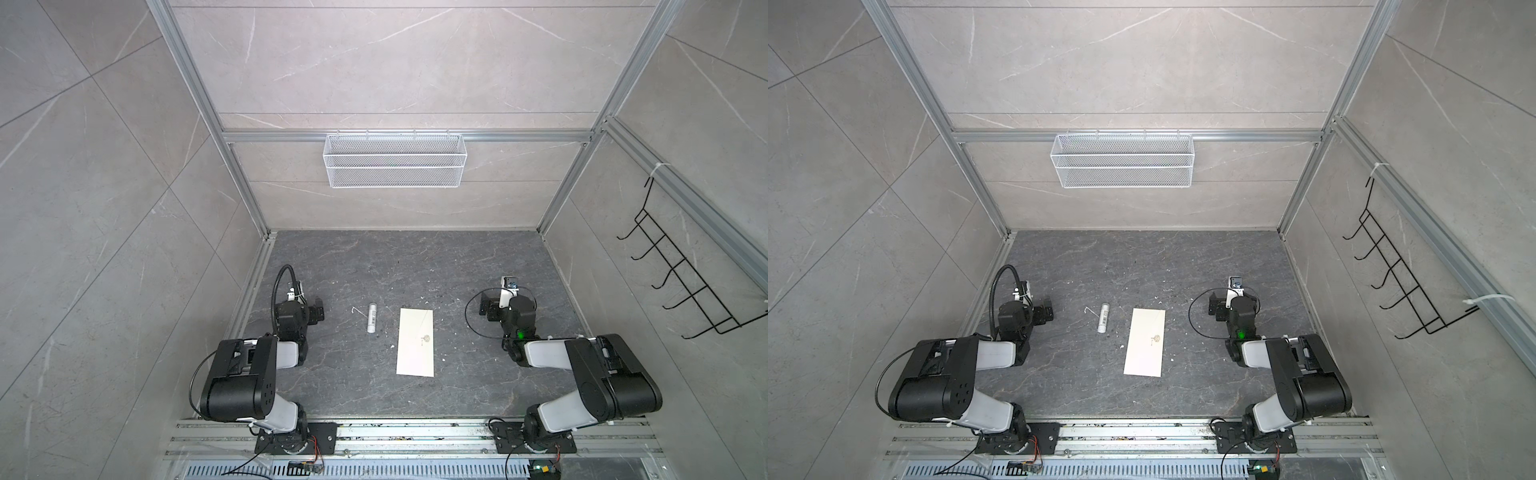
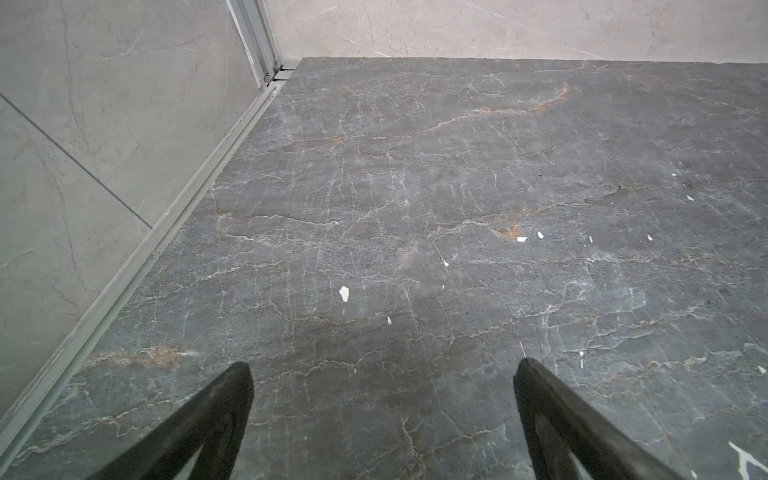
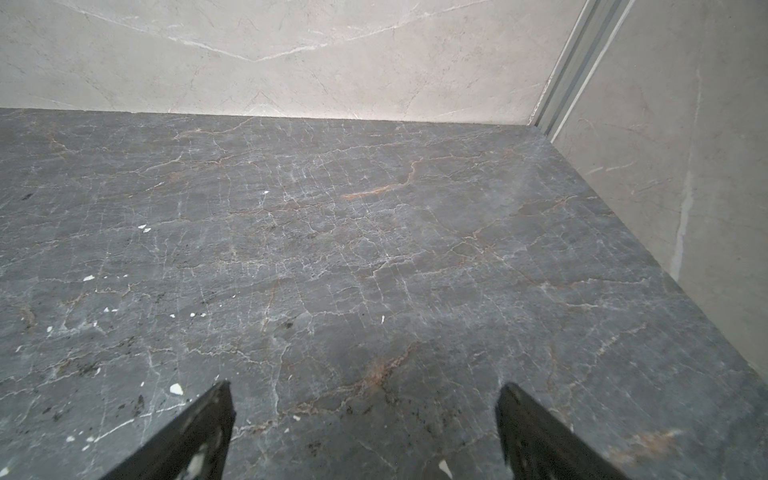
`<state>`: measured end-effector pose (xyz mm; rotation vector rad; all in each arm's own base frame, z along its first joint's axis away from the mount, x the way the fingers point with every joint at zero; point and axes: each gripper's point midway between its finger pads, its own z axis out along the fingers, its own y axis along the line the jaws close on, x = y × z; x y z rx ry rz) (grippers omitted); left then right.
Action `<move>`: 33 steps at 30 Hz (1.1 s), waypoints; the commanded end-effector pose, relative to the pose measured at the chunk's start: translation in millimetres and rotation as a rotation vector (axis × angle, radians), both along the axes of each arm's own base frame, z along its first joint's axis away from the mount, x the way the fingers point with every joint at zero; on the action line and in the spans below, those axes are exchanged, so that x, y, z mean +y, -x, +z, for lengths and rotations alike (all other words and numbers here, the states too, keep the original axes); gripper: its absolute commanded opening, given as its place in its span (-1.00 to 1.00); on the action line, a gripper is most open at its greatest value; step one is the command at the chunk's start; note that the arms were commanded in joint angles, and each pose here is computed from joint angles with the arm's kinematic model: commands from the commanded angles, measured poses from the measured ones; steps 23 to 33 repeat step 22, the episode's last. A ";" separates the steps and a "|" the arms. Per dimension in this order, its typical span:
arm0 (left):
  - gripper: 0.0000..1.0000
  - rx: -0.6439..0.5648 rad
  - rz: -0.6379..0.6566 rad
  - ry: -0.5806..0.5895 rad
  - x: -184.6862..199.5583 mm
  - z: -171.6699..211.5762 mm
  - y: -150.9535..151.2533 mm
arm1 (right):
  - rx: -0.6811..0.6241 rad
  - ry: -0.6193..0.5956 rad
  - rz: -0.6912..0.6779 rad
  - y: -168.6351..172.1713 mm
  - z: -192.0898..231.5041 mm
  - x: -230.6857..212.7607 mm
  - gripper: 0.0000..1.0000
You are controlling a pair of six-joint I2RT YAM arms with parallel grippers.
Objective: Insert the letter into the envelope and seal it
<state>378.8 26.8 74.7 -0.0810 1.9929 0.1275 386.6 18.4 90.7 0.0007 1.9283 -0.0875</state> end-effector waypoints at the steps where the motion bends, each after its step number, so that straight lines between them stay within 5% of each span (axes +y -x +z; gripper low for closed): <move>1: 1.00 -0.042 -0.011 0.018 -2.1 12.0 -5.7 | -0.015 -0.009 0.010 -0.9 2.6 2.1 0.99; 33: 0.99 -0.047 -0.008 0.016 -1.8 12.3 -4.4 | -0.014 -0.009 0.013 -1.2 2.5 2.7 0.99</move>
